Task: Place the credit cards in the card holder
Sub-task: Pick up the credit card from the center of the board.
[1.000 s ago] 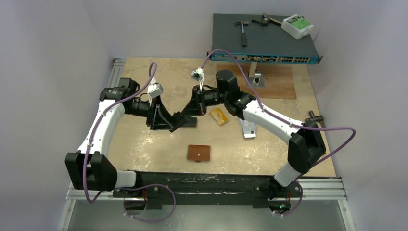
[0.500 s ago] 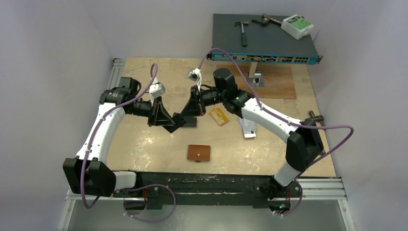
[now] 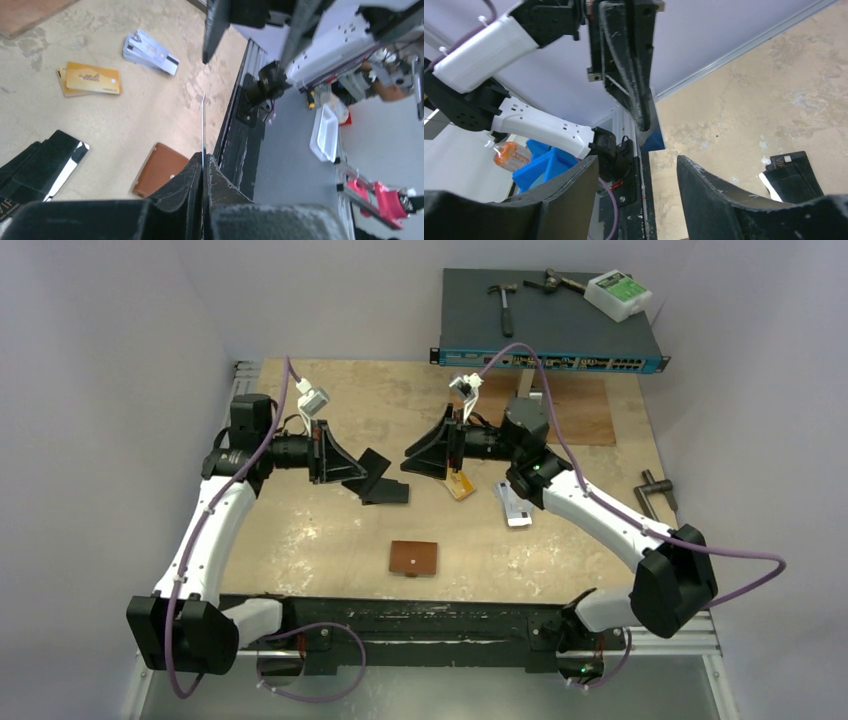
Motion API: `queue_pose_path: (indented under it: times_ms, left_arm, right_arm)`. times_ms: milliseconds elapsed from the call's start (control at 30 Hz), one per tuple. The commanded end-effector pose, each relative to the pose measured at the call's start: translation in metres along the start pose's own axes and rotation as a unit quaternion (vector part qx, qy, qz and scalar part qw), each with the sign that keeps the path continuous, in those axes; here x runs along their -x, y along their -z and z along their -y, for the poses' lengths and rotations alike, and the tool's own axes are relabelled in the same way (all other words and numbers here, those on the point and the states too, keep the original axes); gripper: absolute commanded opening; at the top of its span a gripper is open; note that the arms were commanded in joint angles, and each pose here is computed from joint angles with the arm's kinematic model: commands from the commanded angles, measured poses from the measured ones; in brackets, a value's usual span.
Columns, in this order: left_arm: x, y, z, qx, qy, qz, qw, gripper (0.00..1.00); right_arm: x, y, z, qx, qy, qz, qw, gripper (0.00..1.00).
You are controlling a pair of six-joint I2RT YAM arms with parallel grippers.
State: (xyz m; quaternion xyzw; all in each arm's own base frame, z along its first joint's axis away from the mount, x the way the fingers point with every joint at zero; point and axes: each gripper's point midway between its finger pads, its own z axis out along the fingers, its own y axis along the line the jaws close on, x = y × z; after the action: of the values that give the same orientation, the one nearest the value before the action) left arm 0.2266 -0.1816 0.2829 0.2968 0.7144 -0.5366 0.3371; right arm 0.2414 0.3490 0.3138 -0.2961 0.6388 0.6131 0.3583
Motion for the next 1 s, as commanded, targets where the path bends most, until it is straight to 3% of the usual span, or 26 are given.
queue_pose_path:
  times_ms: [0, 200, 400, 700, 967]
  left_arm:
    - [0.033, 0.002, 0.017, -0.021, 0.049, 0.054, 0.997, 0.0]
    - [0.042, 0.003, 0.021, -0.004, 0.072, 0.092, 0.993, 0.0]
    - [0.047, 0.001, 0.024, -0.015, 0.097, 0.115, 0.989, 0.0]
    - [0.043, 0.0, 0.032, -0.021, 0.098, 0.117, 0.988, 0.0]
    - [0.04, -0.003, 0.031, -0.02, 0.103, 0.117, 0.988, 0.0]
  right_arm:
    - [0.025, 0.004, -0.017, 0.006, 0.017, 0.068, 0.998, 0.61]
    - [0.027, 0.001, -0.02, 0.009, 0.001, 0.096, 0.995, 0.64]
    - [0.024, -0.02, -0.028, 0.021, -0.023, 0.113, 0.993, 0.59]
    - [0.031, -0.039, -0.041, 0.064, -0.062, 0.147, 0.985, 0.33]
    - [0.036, -0.043, -0.045, 0.085, -0.089, 0.168, 0.978, 0.0]
